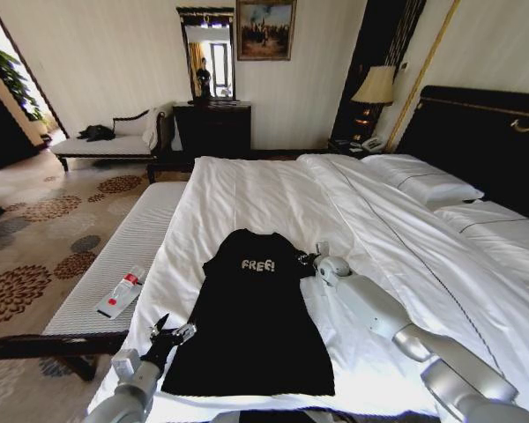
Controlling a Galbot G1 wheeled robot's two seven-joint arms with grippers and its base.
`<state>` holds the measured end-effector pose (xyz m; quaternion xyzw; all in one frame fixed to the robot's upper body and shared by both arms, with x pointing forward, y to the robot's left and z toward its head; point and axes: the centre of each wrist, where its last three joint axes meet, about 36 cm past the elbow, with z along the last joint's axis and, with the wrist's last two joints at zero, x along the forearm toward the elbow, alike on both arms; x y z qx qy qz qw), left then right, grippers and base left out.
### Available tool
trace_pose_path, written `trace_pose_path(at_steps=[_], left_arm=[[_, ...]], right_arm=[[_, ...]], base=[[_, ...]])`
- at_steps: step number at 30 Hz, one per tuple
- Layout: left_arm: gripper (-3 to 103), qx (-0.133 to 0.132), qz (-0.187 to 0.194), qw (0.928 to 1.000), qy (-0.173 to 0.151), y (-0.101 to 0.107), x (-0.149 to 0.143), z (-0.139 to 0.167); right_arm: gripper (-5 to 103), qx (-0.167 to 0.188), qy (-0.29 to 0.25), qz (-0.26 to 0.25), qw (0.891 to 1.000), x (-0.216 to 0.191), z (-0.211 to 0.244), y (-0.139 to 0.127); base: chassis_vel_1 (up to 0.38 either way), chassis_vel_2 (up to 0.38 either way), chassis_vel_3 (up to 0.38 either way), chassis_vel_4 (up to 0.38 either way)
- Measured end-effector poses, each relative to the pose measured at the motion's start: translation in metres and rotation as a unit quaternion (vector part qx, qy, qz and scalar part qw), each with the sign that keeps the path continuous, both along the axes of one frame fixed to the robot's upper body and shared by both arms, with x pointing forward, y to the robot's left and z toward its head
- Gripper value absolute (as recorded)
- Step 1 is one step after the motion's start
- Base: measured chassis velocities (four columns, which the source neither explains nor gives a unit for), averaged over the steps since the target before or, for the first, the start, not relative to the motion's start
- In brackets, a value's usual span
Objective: Fold the clothes on the bed.
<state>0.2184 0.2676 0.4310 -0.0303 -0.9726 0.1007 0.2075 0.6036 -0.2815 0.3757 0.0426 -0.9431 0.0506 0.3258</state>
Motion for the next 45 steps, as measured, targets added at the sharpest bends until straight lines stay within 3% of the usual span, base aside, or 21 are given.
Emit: trace_pose_path(at_steps=[1,4,6,8,12,22,32,45], left_arm=[[100,0.000,0.000,1.0000,0.000,0.000,0.000,0.000],[100,0.003,0.003,1.0000,-0.001,0.000,0.001,-0.002],[100,0.003,0.004,1.0000,-0.001,0.000,0.001,-0.002],[100,0.004,0.005,1.0000,0.001,-0.001,-0.001,-0.002],[100,0.006,0.006,1.0000,0.002,0.000,-0.004,-0.002],[100,0.003,0.007,1.0000,-0.002,-0.001,-0.004,-0.001],[100,0.000,0.006,1.0000,-0.005,-0.004,-0.003,-0.001],[100,0.001,0.005,1.0000,-0.008,-0.005,-0.002,-0.001]], right_arm=[[41,0.000,0.000,0.000,1.000,0.000,0.000,0.000],[25,-0.008,-0.012,-0.008,1.000,-0.002,-0.003,0.002],[25,-0.008,-0.013,-0.009,1.000,-0.003,-0.003,0.002],[13,-0.009,-0.015,-0.009,1.000,-0.003,-0.003,0.002],[2,-0.007,-0.020,-0.009,1.000,-0.005,0.001,0.005],[0,0.000,-0.037,-0.041,0.998,-0.007,0.013,0.004],[0,-0.011,-0.058,-0.119,0.991,-0.012,0.028,-0.028],[0,-0.016,-0.052,-0.141,0.989,-0.022,0.027,-0.023]], base=[[0.000,0.000,0.000,0.000],[0.000,0.000,0.000,0.000],[0.000,0.000,0.000,0.000],[0.000,0.000,0.000,0.000],[0.000,0.000,0.000,0.000],[0.000,0.000,0.000,0.000],[0.000,0.000,0.000,0.000],[0.000,0.000,0.000,0.000]])
